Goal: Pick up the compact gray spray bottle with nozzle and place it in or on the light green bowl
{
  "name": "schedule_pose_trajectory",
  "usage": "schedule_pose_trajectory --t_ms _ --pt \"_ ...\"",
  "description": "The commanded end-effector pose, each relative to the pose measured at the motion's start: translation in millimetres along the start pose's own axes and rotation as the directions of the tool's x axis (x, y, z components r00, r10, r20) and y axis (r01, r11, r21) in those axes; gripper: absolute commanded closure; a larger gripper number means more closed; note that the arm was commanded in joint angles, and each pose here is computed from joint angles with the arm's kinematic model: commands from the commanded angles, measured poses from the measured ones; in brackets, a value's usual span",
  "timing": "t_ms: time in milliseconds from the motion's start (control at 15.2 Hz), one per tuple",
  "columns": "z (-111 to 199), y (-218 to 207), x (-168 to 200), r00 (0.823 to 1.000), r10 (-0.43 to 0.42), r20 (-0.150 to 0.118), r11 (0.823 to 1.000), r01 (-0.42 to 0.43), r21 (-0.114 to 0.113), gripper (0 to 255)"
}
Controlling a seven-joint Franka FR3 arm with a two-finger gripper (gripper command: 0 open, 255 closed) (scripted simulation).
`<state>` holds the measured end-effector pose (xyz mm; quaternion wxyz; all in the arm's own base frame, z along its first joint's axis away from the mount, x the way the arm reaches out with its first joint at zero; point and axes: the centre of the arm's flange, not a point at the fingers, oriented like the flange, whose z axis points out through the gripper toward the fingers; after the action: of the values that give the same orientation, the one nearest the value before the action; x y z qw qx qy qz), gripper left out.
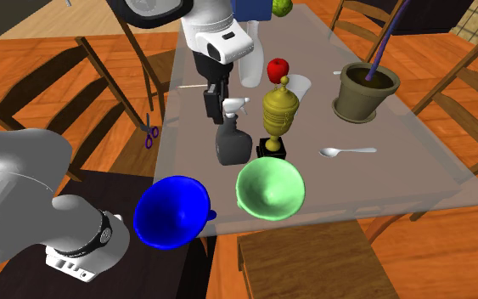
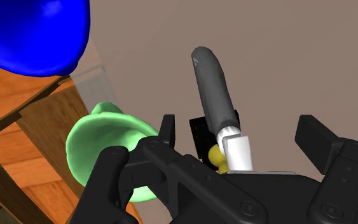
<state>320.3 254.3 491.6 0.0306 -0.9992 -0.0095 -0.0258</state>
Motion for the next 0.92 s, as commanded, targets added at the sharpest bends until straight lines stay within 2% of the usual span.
schedule_pose_trajectory --t_ms 0,198,264,858 --pt "0.5 -0.1 0.1 1.000 0.000 0.000 1.000 0.000 0.000 0" --pt "0.4 0.0 0.1 1.000 0.000 0.000 1.000 0.000 0.000 0" --pt "0.4 0.0 0.1 1.000 0.000 0.000 1.000 0.000 0.000 255" --pt "0.5 -0.1 0.1 1.000 0.000 0.000 1.000 0.000 0.000 255"
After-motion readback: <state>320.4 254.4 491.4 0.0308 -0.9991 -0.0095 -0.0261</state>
